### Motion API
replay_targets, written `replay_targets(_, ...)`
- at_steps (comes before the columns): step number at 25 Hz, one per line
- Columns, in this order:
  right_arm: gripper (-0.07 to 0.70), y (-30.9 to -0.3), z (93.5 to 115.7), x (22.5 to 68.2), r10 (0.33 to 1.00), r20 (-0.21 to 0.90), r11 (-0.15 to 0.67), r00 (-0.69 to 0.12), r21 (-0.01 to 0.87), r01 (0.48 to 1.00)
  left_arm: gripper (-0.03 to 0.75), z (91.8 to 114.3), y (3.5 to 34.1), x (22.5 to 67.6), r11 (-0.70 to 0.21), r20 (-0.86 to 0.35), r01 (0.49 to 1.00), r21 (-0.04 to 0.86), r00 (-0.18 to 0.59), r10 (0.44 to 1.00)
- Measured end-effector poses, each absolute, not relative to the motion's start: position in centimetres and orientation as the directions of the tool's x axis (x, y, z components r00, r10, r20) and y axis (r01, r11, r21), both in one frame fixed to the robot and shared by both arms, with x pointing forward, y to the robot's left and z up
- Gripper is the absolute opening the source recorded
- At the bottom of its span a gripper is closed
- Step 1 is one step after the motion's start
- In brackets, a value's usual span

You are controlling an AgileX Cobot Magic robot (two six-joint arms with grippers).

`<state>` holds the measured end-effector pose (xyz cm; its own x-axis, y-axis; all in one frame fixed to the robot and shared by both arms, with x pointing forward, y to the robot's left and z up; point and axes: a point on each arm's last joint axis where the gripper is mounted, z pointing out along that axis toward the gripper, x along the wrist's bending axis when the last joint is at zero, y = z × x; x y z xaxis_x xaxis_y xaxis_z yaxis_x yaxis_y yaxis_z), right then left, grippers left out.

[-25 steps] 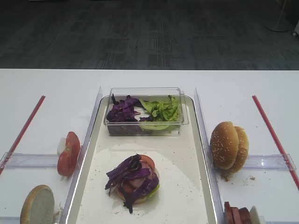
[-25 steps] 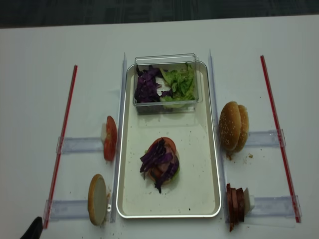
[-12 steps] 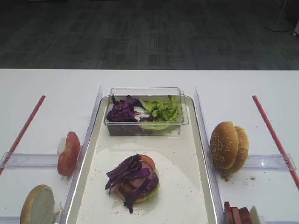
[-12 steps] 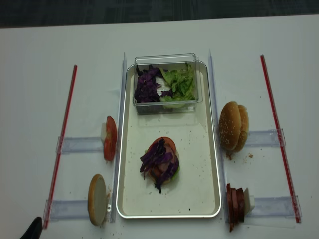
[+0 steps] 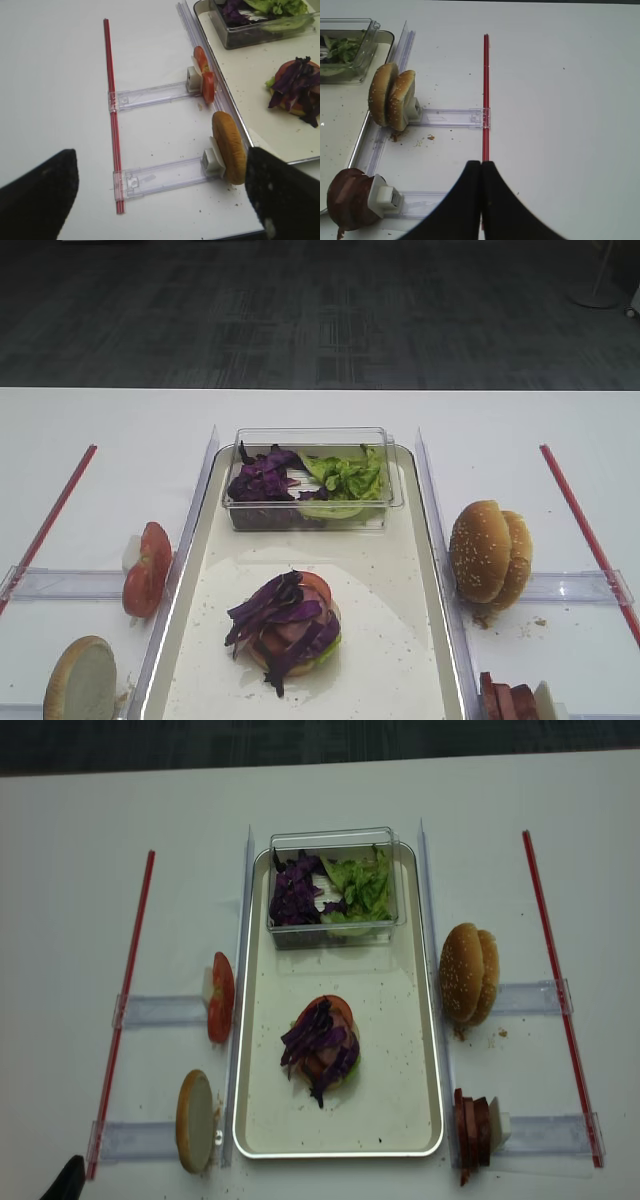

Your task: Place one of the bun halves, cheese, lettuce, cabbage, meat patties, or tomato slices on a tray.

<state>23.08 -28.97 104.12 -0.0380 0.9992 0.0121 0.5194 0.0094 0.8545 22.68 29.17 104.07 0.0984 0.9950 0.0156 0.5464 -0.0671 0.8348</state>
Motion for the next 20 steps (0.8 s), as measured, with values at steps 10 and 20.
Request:
replay_targets(10, 0.036, -28.97, 104.12, 23.08, 0.999, 0.012, 0.009, -0.038, 0.854, 0.519, 0.618, 104.07, 29.17, 22.68, -0.067, 0.016, 0.546, 0.835, 0.098, 0.995)
replay_targets(20, 0.036, -28.97, 104.12, 23.08, 0.999, 0.012, 0.009, -0.038, 0.854, 0.519, 0.618, 104.07, 29.17, 22.68, -0.067, 0.016, 0.546, 0.835, 0.098, 0.995)
